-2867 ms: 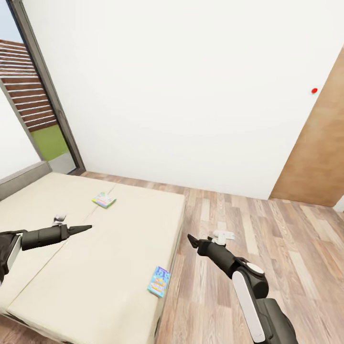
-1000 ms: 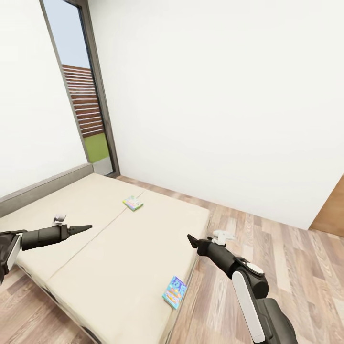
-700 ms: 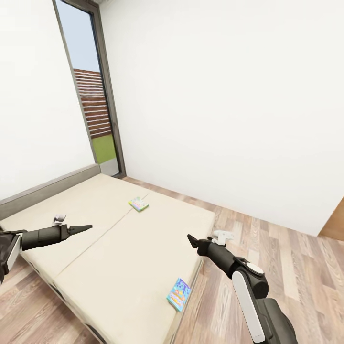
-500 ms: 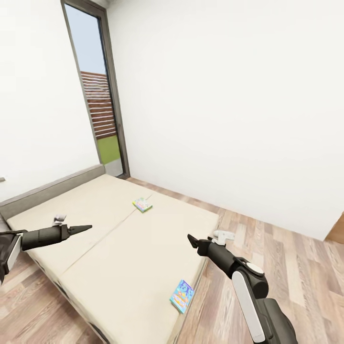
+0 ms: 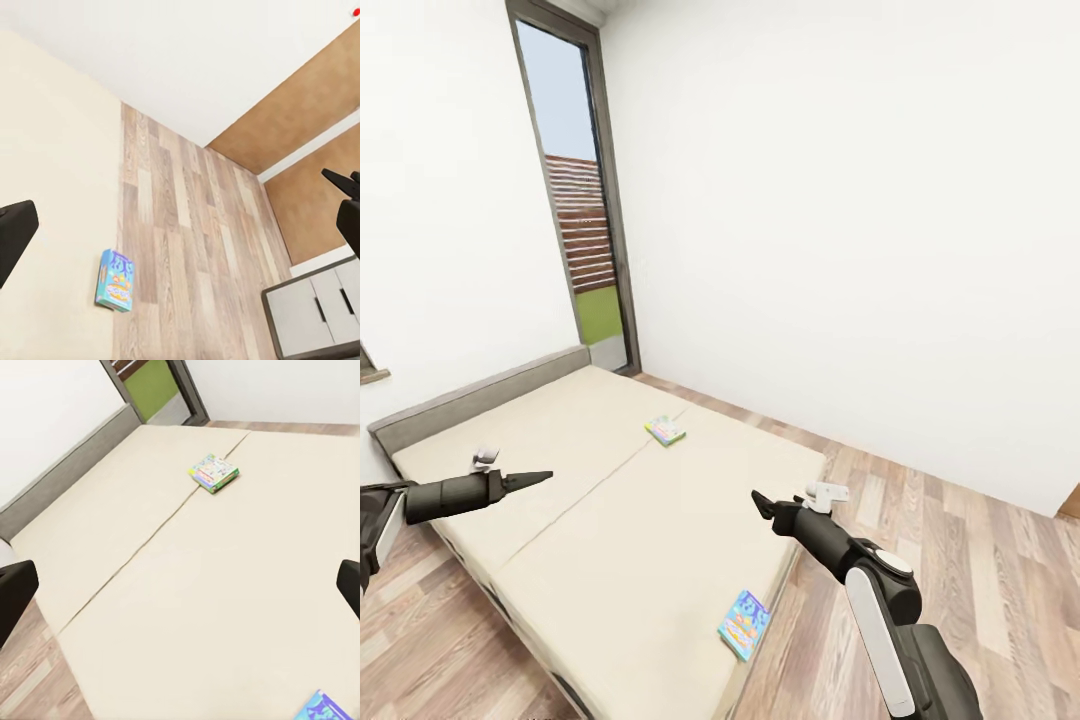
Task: Put all the toys in the child's room - the three board games (two on the bed and one on the table), the two jigsaw puzzles on the table, and the tennis ball on the table - inside the toy box on the table in the child's room.
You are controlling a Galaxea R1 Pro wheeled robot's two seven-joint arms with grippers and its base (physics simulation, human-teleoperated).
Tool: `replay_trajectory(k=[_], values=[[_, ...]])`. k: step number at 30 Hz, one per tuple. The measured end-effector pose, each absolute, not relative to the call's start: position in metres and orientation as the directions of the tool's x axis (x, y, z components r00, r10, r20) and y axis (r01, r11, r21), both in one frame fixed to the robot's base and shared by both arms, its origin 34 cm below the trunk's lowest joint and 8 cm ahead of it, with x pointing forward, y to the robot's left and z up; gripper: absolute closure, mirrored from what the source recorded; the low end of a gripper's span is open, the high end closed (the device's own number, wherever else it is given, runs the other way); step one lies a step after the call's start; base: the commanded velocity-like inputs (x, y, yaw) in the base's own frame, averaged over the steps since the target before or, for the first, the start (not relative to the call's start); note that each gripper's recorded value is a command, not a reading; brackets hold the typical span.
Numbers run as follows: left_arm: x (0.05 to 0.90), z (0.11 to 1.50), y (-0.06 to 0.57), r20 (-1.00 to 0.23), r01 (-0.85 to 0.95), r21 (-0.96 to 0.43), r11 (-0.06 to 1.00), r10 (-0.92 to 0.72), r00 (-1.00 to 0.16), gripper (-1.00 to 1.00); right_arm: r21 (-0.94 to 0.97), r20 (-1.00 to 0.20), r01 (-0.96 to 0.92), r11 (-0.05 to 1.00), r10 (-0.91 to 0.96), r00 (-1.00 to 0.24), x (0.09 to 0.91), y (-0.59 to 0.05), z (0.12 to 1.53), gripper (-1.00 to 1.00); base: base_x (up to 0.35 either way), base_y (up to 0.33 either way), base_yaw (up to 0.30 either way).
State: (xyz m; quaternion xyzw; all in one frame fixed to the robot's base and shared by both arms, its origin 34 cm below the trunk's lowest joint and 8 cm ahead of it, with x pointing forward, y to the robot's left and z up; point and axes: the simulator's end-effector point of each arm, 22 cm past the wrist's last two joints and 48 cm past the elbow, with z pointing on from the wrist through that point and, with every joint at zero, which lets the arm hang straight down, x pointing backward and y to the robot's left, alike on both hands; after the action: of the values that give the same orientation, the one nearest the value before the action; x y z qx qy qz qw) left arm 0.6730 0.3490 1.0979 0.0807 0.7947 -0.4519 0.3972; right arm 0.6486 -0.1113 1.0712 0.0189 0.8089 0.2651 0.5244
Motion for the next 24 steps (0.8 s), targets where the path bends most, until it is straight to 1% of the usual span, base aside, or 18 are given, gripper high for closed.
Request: replay_trajectory(k=[10, 15, 24], values=[[0.674, 1.090, 0.349, -0.696, 0.480, -0.660, 0.578, -0.231, -0.680, -1.00, 0.453, -0.831, -0.242, 0.858, 0.309, -0.463, 0.649, -0.110, 1.064, -1.00, 0.000, -0.118, 0.065], [0.675, 1.086, 0.349, -0.690, 0.474, -0.664, 0.578, -0.231, -0.686, -1.00, 0.453, -0.828, -0.237, 0.859, 0.307, -0.469, 0.650, -0.110, 1.059, -1.00, 0.000, -0.178, 0.072], [0.675, 1.083, 0.349, -0.686, 0.470, -0.667, 0.578, -0.232, -0.689, -1.00, 0.452, -0.828, -0.238, 0.860, 0.305, -0.471, 0.650, -0.111, 1.057, -1.00, 0.000, -0.039, 0.019]])
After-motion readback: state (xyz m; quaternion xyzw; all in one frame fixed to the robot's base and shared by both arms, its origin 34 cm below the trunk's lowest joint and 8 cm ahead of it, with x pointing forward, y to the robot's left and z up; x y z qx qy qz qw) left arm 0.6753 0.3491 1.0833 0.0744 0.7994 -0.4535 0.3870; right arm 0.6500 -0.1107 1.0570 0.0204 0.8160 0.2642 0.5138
